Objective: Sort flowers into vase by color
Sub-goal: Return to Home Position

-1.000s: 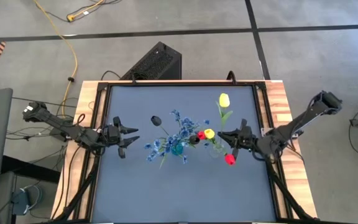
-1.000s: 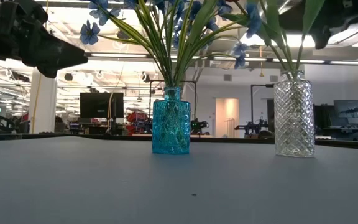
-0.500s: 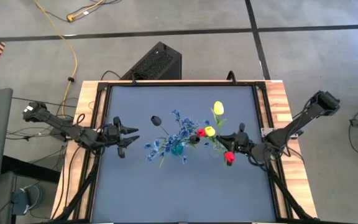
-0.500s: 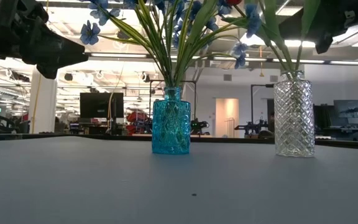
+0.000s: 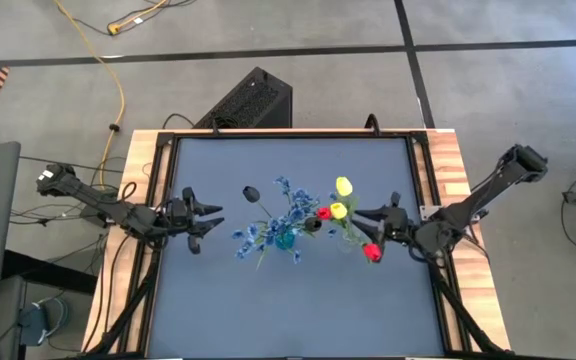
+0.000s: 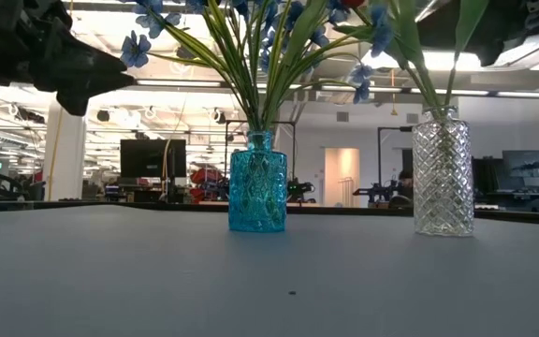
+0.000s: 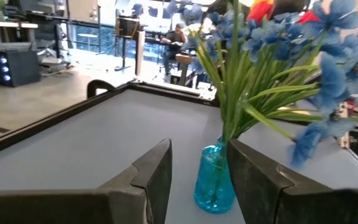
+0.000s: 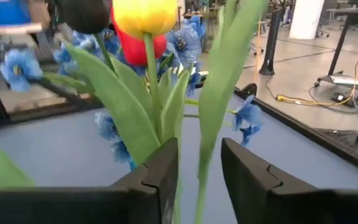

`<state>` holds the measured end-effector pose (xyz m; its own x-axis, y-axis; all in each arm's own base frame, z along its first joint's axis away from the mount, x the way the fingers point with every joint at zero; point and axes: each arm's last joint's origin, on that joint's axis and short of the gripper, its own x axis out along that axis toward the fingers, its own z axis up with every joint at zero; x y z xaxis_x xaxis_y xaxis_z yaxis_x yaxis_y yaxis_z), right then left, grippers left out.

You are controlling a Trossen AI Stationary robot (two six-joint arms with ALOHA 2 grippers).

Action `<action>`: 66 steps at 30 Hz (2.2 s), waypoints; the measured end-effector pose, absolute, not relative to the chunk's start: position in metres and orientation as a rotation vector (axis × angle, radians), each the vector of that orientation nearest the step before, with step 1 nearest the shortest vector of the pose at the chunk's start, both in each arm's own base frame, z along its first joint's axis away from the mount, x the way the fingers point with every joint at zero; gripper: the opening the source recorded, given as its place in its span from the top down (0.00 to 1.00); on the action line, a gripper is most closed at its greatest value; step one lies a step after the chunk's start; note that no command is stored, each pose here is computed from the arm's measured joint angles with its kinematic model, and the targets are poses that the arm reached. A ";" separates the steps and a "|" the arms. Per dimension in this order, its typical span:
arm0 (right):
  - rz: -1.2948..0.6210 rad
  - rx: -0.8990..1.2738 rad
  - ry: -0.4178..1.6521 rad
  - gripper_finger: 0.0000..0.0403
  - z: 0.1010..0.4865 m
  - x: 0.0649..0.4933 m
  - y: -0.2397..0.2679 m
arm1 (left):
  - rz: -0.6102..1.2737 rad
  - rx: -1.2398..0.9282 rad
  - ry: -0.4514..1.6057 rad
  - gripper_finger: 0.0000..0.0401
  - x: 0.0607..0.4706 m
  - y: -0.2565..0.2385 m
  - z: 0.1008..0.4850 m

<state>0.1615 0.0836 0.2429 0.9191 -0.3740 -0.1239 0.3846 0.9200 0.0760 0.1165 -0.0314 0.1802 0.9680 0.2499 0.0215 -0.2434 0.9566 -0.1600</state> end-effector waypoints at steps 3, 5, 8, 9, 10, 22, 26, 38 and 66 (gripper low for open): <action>-0.391 0.082 0.124 0.59 0.250 0.156 0.080 | 0.223 -0.156 -0.053 0.65 0.117 -0.032 0.182; -0.396 0.072 0.132 0.58 0.255 0.152 0.077 | 0.217 -0.157 -0.057 0.65 0.117 -0.032 0.182; -0.404 0.066 0.133 0.57 0.264 0.147 0.072 | 0.216 -0.157 -0.057 0.65 0.117 -0.032 0.182; -0.409 0.068 0.128 0.57 0.269 0.146 0.070 | 0.216 -0.157 -0.057 0.65 0.117 -0.032 0.182; -0.416 0.075 0.120 0.57 0.274 0.144 0.068 | 0.216 -0.158 -0.058 0.65 0.117 -0.032 0.182; -0.628 0.047 0.057 0.63 0.317 0.138 0.024 | 0.207 -0.181 -0.092 0.65 0.118 -0.033 0.196; -0.643 0.060 0.082 0.66 0.314 0.146 0.003 | 0.213 -0.180 -0.091 0.65 0.118 -0.033 0.196; -0.657 0.116 0.147 0.94 0.307 0.131 -0.057 | 0.294 -0.116 -0.137 0.65 0.117 -0.016 0.201; -0.558 0.220 0.005 0.96 0.189 0.082 -0.027 | 0.304 -0.206 0.002 0.65 0.092 0.020 0.175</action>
